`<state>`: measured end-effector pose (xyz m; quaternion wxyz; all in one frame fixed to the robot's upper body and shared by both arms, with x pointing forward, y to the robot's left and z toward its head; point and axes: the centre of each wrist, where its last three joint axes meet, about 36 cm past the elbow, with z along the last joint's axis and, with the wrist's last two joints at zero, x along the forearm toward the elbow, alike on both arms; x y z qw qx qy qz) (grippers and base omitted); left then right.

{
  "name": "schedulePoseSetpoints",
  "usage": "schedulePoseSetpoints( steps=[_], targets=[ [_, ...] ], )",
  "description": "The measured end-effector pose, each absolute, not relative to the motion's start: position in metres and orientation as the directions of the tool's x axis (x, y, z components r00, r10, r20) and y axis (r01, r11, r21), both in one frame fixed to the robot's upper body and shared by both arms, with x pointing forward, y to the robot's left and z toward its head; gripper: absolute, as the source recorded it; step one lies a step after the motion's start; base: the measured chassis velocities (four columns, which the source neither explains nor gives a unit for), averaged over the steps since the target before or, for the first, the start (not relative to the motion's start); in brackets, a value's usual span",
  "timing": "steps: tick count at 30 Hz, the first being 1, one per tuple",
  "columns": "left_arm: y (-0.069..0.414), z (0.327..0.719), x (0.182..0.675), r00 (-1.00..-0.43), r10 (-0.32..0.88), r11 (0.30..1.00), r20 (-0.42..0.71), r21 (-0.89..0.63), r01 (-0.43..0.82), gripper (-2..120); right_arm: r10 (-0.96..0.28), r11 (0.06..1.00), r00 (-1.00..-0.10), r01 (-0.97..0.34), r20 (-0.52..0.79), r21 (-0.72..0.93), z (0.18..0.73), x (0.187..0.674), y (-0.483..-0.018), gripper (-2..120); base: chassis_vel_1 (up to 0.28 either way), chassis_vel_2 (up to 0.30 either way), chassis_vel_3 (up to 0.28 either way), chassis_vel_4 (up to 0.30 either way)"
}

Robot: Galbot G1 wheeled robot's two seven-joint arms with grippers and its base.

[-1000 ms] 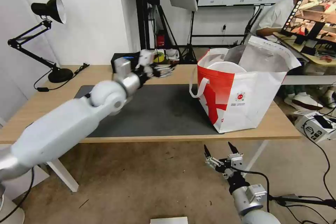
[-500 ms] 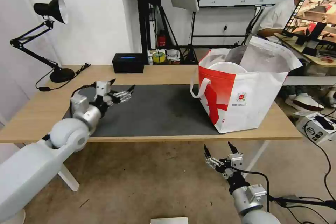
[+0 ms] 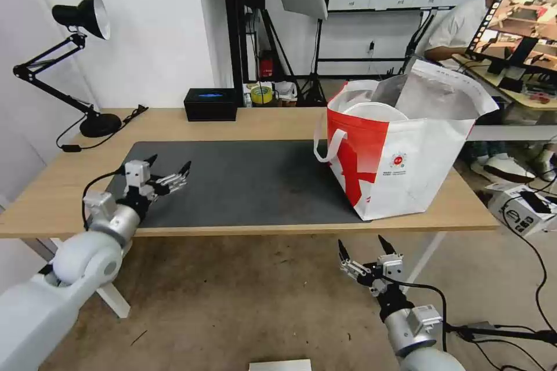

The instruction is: Pick up the trash from the table and place it into the takeout bag.

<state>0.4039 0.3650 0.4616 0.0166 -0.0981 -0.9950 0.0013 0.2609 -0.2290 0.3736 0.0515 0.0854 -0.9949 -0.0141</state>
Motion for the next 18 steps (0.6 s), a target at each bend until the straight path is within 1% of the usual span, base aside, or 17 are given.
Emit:
schedulePoseSetpoints(
  steps=[1, 4, 5, 9, 18],
  targets=[
    [0.365, 0.462, 0.404, -0.980, 0.195, 0.981, 0.033, -0.006, 0.195, 100, -0.171, 0.985, -0.980, -0.169, 0.100, 0.037, 0.374, 0.261, -0.229, 100, 0.000, 0.000, 0.000, 0.000],
    [0.369, 0.442, 0.378, -0.984, 0.170, 0.985, 0.054, -0.018, 0.170, 100, -0.171, 0.985, -0.980, -0.169, 0.100, 0.037, 0.374, 0.261, -0.229, 100, 0.000, 0.000, 0.000, 0.000],
    [0.369, 0.442, 0.378, -0.984, 0.170, 0.985, 0.054, -0.018, 0.170, 100, -0.171, 0.985, -0.980, -0.169, 0.100, 0.037, 0.374, 0.261, -0.229, 100, 0.000, 0.000, 0.000, 0.000],
    [0.369, 0.422, 0.349, -0.987, 0.145, 0.989, 0.067, -0.046, 0.142, 100, -0.172, 0.985, -0.980, -0.169, 0.100, 0.037, 0.374, 0.261, -0.229, 100, 0.000, 0.000, 0.000, 0.000],
    [0.375, 0.412, 0.317, -0.992, 0.086, 0.994, 0.091, -0.073, 0.080, 100, -0.172, 0.985, -0.980, -0.169, 0.100, 0.037, 0.374, 0.261, -0.229, 100, 0.000, 0.000, 0.000, 0.000]
  ],
)
